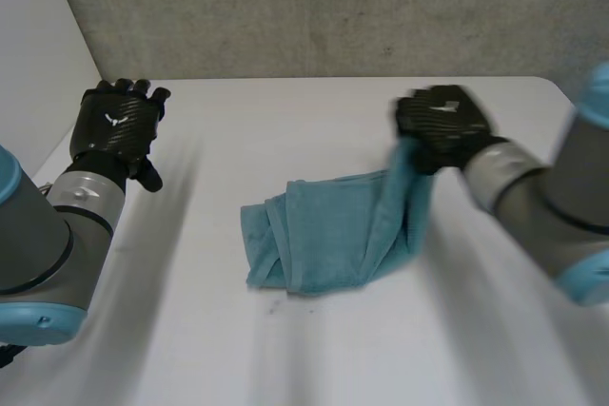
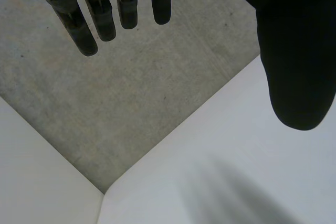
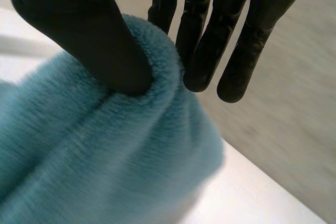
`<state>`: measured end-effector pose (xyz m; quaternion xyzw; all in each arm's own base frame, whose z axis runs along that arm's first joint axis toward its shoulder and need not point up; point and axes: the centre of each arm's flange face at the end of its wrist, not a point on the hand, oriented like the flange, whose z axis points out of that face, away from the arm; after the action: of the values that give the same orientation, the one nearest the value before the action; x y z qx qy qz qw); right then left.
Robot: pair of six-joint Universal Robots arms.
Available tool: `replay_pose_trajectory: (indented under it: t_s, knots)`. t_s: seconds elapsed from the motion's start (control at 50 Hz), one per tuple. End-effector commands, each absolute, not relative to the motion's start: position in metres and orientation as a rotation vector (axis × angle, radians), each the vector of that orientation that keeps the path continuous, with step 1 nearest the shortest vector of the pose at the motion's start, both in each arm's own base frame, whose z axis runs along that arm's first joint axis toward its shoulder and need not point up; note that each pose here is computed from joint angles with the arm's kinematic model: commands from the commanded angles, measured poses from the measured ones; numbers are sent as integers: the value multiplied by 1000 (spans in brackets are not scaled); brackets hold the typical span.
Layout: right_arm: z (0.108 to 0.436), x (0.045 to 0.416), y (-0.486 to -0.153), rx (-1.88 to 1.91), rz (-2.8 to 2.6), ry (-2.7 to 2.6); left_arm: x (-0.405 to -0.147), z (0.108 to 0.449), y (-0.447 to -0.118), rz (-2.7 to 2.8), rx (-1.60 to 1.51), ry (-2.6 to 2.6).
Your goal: Fold the laundry
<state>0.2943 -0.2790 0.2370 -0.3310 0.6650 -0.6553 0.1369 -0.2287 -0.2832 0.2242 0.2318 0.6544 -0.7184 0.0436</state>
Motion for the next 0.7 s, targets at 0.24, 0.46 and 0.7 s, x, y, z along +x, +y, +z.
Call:
replay_pose_trajectory:
  t_s: [0.24,0.46,0.7]
  knots:
    - [166,387,-191,-1270,-1455,1807,-247,243,-279,-2357,616,2079]
    - [246,332,-241,-892,-1739,1905,-320,229,-259,-2442,800,2233]
    - [205,310,-277,-708,-1522,2116,-356,175,-229,-2089,835,2701]
